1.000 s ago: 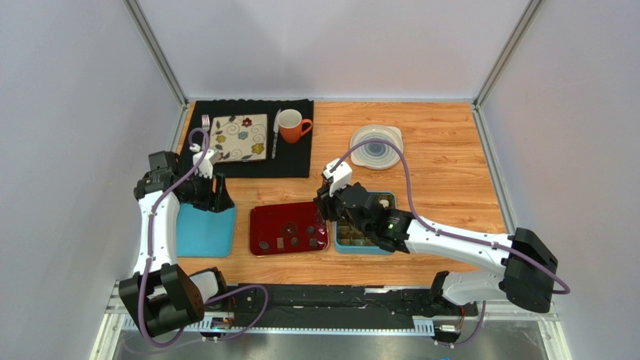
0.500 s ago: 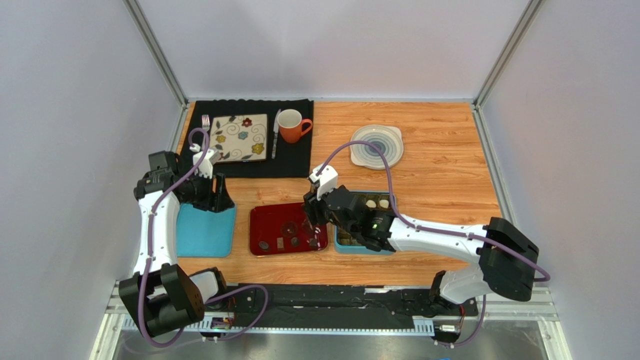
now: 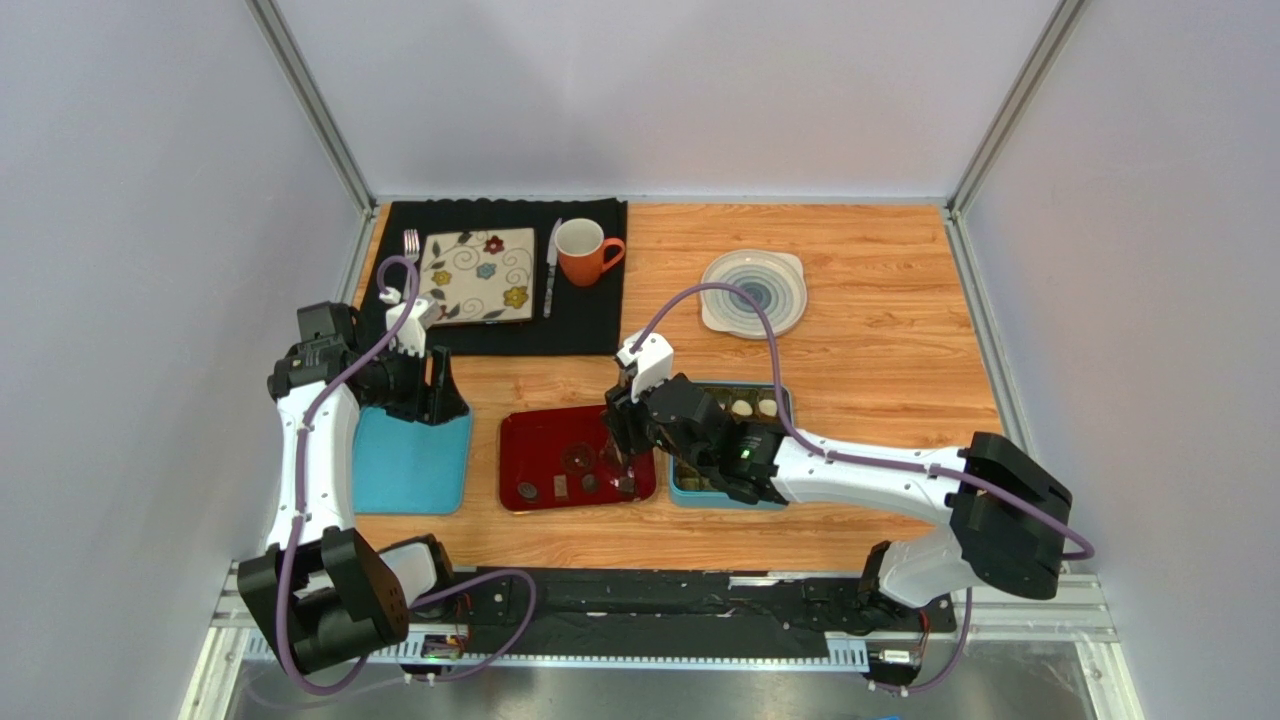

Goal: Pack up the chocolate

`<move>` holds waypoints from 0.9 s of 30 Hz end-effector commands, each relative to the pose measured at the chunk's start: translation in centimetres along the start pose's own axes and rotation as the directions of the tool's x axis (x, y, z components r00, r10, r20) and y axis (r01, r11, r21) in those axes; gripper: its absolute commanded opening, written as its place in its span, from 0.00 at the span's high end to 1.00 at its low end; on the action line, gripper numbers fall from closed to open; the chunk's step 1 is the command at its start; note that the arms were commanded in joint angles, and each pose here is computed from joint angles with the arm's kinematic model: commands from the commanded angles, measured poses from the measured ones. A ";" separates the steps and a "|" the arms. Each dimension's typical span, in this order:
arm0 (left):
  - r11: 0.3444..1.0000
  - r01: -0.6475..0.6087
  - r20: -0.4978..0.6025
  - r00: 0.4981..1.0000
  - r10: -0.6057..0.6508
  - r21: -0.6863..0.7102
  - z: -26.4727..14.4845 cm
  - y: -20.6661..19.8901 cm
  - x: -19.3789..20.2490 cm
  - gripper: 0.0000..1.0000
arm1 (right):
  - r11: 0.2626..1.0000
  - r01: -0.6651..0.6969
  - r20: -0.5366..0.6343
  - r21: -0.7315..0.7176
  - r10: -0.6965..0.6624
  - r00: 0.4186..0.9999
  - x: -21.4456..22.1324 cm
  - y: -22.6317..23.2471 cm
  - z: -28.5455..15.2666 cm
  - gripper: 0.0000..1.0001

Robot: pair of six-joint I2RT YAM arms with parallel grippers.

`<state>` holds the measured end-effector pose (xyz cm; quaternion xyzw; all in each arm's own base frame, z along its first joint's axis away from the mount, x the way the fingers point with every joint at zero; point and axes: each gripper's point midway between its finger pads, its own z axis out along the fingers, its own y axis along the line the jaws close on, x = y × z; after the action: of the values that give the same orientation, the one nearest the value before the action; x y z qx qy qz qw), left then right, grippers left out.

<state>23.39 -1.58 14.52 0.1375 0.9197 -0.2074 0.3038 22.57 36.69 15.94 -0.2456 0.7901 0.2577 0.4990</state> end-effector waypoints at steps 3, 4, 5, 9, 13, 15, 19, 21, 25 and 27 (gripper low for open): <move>0.998 -0.061 0.043 0.997 0.062 -0.022 -0.9 0.1 -1.3 0.35 | 0.999 -0.045 0.046 -0.014 0.045 0.998 -0.8 0.6 0.1 0.59; 0.998 -0.060 0.045 0.997 0.061 -0.023 -1.0 0.1 -1.3 0.35 | 0.999 -0.044 0.050 -0.012 0.045 0.998 -0.9 0.5 0.0 0.60; 0.998 -0.060 0.045 0.997 0.061 -0.023 -1.0 0.1 -1.3 0.35 | 0.999 -0.043 0.051 -0.009 0.043 0.998 -1.0 0.5 0.0 0.61; 0.998 -0.062 0.044 0.997 0.063 -0.023 -1.0 0.1 -1.2 0.35 | 0.999 -0.035 0.052 -0.010 0.036 0.998 -1.2 0.6 0.1 0.63; 0.998 -0.066 0.041 0.997 0.067 -0.026 -0.9 0.1 -1.1 0.35 | 1.000 -0.008 0.085 -0.004 0.009 0.996 -2.7 0.6 -0.1 0.69; 0.998 -0.065 0.040 0.997 0.066 -0.025 -1.0 0.1 -1.1 0.35 | 1.000 0.004 0.118 0.005 -0.005 0.993 -4.7 0.6 -0.6 0.70; 0.997 -0.066 0.043 0.997 0.068 -0.028 -1.0 0.1 -1.2 0.35 | 0.998 0.029 0.194 0.058 -0.039 0.980 -8.7 -0.7 -2.3 0.71; 0.998 -0.063 0.042 0.997 0.064 -0.025 -1.0 0.1 -1.1 0.35 | 0.996 0.030 0.217 0.082 -0.047 0.975 -10.2 -1.6 -3.5 0.71; 0.998 -0.062 0.043 0.997 0.063 -0.022 -0.9 0.1 -1.1 0.35 | 0.982 -0.005 0.227 0.187 -0.039 0.973 -10.6 -5.6 -5.5 0.71; 0.998 -0.066 0.041 0.997 0.066 -0.021 -0.9 0.0 -1.0 0.35 | 0.972 -0.025 0.196 0.234 -0.022 0.980 -9.5 -7.3 -6.4 0.72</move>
<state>23.38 -1.52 14.64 0.1417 0.9188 -0.2034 0.3071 25.42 32.57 24.21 -0.2045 0.7561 0.2275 0.5786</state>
